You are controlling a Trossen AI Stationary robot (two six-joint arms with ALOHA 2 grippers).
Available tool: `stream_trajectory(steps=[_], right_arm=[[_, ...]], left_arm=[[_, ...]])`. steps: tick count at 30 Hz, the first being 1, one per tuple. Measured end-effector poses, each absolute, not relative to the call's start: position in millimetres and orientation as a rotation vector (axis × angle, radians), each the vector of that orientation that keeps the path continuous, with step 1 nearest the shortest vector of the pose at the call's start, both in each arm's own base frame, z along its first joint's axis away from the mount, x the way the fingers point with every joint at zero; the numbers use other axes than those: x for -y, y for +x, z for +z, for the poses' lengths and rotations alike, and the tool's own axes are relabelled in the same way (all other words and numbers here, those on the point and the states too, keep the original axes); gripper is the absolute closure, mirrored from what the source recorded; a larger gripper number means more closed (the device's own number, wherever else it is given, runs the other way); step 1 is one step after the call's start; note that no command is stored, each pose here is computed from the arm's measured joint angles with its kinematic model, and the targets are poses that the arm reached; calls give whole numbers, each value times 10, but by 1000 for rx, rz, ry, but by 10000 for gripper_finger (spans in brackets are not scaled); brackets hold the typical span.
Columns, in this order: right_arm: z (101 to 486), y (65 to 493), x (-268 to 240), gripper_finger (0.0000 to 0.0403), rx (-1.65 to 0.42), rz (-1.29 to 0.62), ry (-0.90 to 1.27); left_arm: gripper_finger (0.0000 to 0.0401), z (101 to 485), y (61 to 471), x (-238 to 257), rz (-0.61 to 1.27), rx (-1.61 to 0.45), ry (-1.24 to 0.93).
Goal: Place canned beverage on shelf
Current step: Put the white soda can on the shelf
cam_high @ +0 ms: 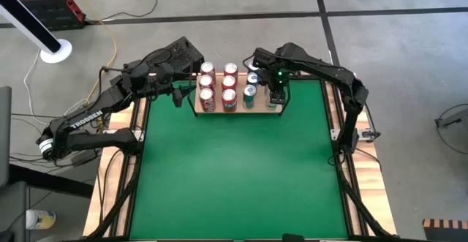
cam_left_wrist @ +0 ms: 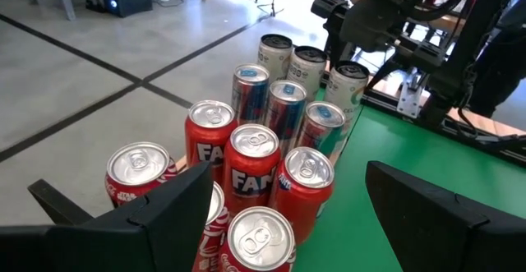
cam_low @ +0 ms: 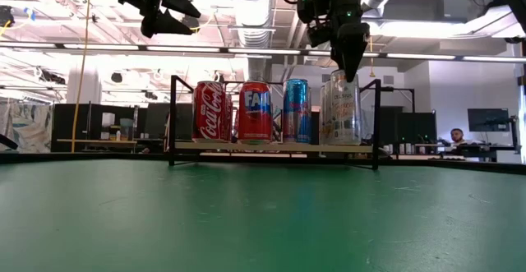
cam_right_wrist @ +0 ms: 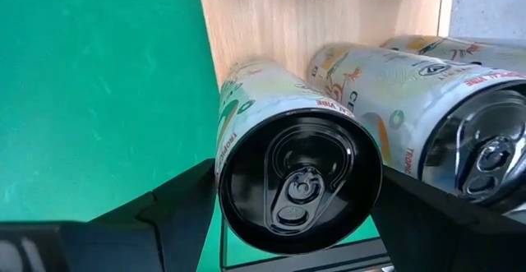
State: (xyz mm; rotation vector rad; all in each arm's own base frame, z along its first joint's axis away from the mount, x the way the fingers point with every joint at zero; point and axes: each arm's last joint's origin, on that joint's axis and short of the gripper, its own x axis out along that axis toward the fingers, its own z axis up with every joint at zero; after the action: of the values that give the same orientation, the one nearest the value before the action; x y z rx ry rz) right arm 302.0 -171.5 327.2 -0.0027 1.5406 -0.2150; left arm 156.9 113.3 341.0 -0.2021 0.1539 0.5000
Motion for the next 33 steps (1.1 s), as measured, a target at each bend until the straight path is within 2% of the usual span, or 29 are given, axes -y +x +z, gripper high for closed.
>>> stream_trajectory(steps=[26, 33], right_arm=[[3274, 3028, 1715, 80, -1528, -198, -6], [3274, 3024, 1718, 52, -1537, -215, -14]], left_arm=[[97, 3411, 1570, -1131, 489, -153, -205], [97, 3411, 1570, -1131, 489, -153, -205]])
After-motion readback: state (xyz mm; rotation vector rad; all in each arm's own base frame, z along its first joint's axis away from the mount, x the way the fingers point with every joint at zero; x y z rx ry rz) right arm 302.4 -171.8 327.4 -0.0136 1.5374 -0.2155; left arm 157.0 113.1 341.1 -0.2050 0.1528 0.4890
